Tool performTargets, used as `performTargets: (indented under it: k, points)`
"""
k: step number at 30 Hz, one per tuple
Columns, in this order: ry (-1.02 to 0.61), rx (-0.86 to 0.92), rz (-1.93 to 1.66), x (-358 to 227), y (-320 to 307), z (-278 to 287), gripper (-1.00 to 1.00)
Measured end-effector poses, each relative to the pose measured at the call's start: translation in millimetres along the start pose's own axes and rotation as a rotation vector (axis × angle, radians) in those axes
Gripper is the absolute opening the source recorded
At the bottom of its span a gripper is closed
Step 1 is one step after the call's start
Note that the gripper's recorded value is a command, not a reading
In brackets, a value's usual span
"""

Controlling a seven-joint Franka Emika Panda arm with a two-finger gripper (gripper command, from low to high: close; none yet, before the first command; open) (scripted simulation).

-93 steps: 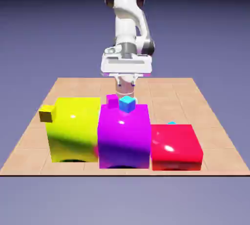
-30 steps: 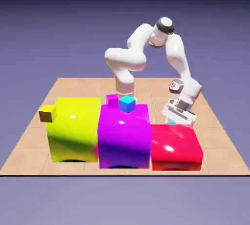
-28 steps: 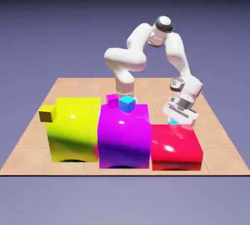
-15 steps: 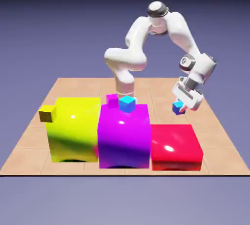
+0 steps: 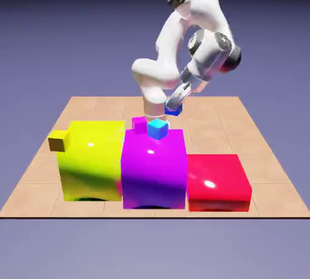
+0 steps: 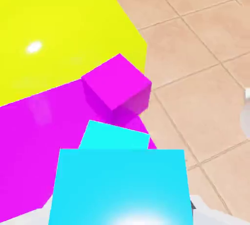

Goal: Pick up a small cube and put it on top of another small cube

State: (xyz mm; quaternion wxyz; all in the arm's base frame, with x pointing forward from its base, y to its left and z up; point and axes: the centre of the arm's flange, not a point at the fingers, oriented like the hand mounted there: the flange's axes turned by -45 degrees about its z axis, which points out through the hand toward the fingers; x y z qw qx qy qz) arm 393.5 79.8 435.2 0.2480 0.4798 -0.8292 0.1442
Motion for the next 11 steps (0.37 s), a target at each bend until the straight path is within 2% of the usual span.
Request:
performTargets:
  k: [4,5,7,11]
  points:
    - [0.000,0.000,-0.001,-10.2,-0.4,60.2,-1.00]
    - [0.000,0.000,-0.001,-11.0,0.1,66.7,1.00]
    - [-0.001,-0.001,-0.001,-11.1,0.2,66.8,1.00]
    - [0.000,-0.001,0.000,-1.4,-0.3,6.6,1.00]
